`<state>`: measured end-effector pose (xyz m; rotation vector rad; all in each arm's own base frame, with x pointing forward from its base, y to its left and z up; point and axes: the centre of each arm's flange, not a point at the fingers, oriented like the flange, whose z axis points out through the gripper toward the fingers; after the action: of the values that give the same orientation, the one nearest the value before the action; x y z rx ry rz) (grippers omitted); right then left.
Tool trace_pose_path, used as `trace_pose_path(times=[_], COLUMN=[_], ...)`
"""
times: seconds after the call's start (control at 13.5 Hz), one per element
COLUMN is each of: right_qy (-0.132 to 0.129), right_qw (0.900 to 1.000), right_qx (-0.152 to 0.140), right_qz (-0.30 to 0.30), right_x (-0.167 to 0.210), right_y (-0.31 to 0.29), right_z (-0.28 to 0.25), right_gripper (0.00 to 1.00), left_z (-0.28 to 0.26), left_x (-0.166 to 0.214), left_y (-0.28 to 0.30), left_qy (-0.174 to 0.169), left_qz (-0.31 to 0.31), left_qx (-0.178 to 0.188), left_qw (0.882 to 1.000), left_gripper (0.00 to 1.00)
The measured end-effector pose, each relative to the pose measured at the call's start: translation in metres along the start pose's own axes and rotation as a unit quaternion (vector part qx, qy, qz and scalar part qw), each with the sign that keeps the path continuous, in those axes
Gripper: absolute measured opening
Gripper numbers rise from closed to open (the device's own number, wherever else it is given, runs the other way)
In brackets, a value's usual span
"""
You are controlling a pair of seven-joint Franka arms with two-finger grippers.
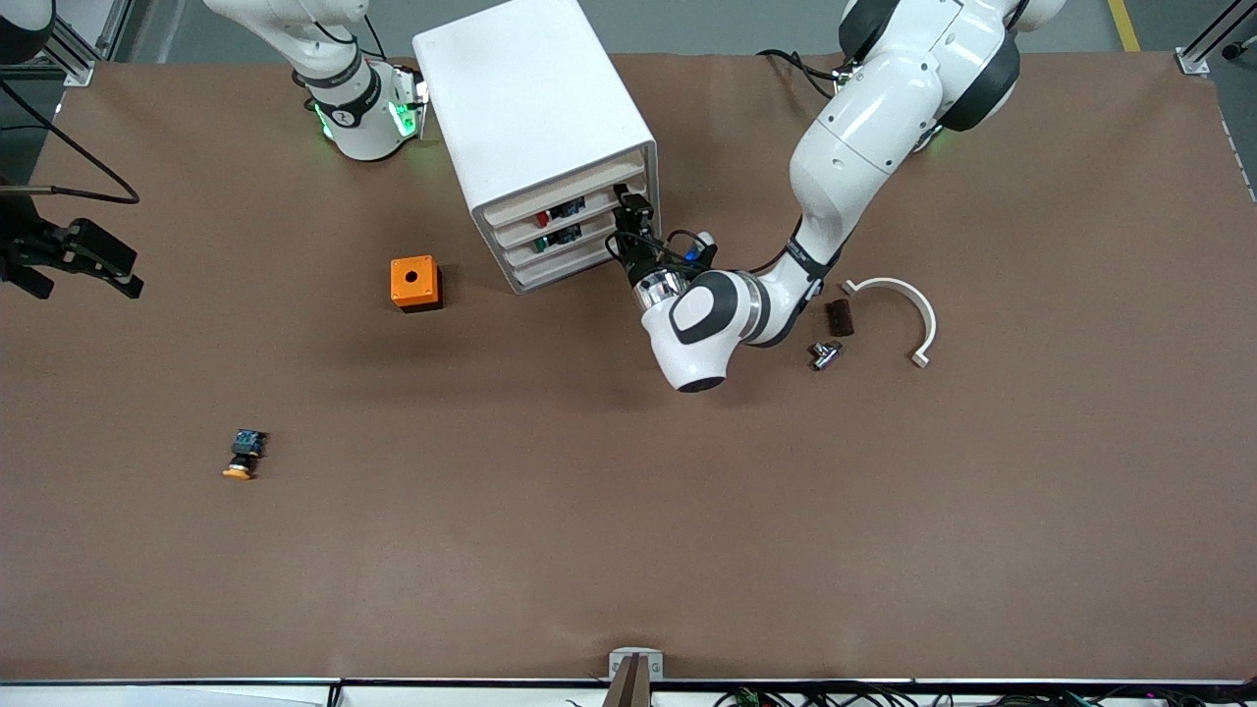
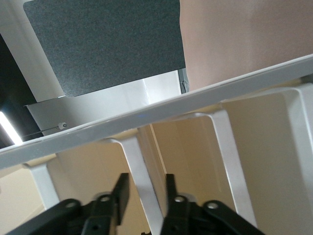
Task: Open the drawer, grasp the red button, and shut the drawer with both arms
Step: 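Grasp the drawer handle with the left gripper and pull it open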
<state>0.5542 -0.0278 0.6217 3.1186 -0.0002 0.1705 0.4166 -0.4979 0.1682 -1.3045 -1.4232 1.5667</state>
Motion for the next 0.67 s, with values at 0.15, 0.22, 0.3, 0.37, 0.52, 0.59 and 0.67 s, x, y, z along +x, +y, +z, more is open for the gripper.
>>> trace_pose_path(times=[0.15,0.22,0.3,0.37,0.52,0.59,0.67], right_qy=[0.000,0.000,0.000,0.000,0.000,0.000,0.000], right_qw=[1.000,1.000,1.000,1.000,1.000,1.000,1.000], right_qx=[0.000,0.000,0.000,0.000,0.000,0.000,0.000], right_qz=[0.000,0.000,0.000,0.000,0.000,0.000,0.000], right_x=[0.0000,0.0000,0.0000,0.0000,0.0000,0.0000,0.0000], right_y=[-0.0002,-0.0002,-0.0002,-0.0002,-0.0002,-0.0002,-0.0002], right_z=[0.0000,0.0000,0.0000,0.0000,0.0000,0.0000,0.0000], right_gripper=[1.00,1.00,1.00,1.00,1.00,1.00,1.00], left_z=[0.0032,0.0043,0.0044,0.0036,0.0030,0.0030,0.0029], left_x=[-0.0012,-0.0017,-0.0015,-0.0012,-0.0010,-0.0010,-0.0010], left_y=[0.0001,0.0001,0.0004,0.0013,0.0015,0.0015,0.0015], left_qy=[0.003,0.003,0.004,0.003,0.002,0.002,0.002], left_qz=[-0.006,-0.009,-0.013,-0.018,-0.027,-0.031,-0.035], left_qx=[0.001,0.001,0.000,-0.002,-0.003,-0.003,-0.003], left_qw=[1.000,1.000,1.000,1.000,1.000,1.000,0.999], left_gripper=[0.28,0.28,0.19,0.15,0.13,0.13,0.13])
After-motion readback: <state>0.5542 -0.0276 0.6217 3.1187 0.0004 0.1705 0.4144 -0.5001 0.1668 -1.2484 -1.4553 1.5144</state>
